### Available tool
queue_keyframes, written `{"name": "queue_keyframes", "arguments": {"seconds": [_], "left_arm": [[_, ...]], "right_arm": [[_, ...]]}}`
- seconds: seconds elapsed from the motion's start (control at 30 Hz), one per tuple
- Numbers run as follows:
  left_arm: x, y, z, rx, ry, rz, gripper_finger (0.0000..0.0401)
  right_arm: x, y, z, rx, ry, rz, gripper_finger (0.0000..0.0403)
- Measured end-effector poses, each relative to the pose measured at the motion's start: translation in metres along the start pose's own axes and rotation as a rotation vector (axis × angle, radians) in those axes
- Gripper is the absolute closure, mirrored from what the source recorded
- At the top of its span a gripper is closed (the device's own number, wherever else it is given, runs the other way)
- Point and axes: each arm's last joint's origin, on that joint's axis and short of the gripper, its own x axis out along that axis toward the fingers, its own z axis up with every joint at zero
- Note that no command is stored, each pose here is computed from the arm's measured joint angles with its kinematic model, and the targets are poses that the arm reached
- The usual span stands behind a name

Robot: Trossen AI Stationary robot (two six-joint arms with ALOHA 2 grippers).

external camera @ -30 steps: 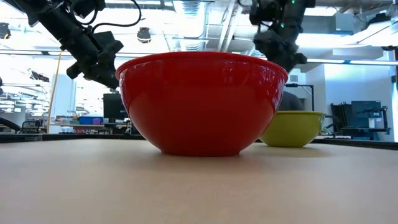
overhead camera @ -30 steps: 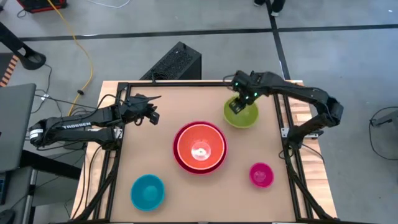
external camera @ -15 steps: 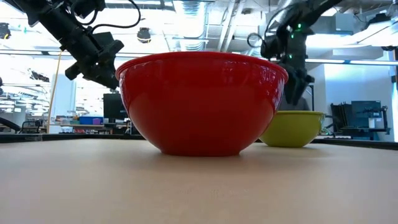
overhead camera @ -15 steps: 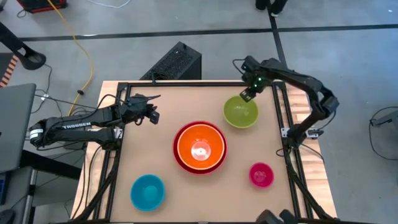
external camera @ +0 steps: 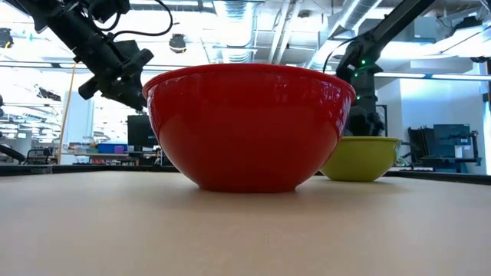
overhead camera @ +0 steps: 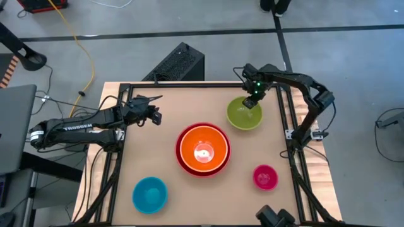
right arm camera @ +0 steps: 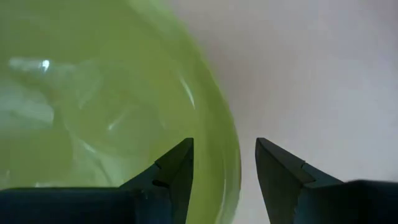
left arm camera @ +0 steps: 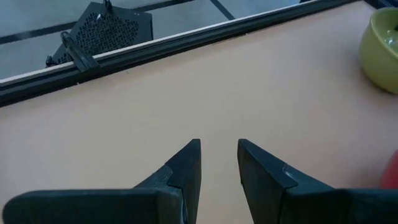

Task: Nest bowls inside each other
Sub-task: Stack the green bowl on top of the orange bowl

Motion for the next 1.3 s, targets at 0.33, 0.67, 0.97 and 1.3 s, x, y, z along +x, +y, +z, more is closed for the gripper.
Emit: {"name": "queue_keyframes", "arguments": {"seconds": [0.33,0.67,0.97,1.3], "left_arm": [[0.0,0.0,0.0,-0.028,0.0,0.0,0.0308],[0.0,0.001,-0.001,-0.022,0.011,0.008,0.0308],[0.0,0.001,-0.001,0.018,0.0,0.027,0.0308],[0.0,0.001,-0.001,0.109,-0.001,0.029,0.0308]], "right_arm": [[0.007,-0.001,0.005,-0.019,-0.009,0.007,0.0342],[-0.011,0.005,-0.001,0.02,-0.07,0.064,0.0382],[-0.067,0.043,-0.017,0.07,-0.246,0.08,0.0392],[-0.116,0.121,-0.03,0.029,-0.436,0.212,0.0392]]}}
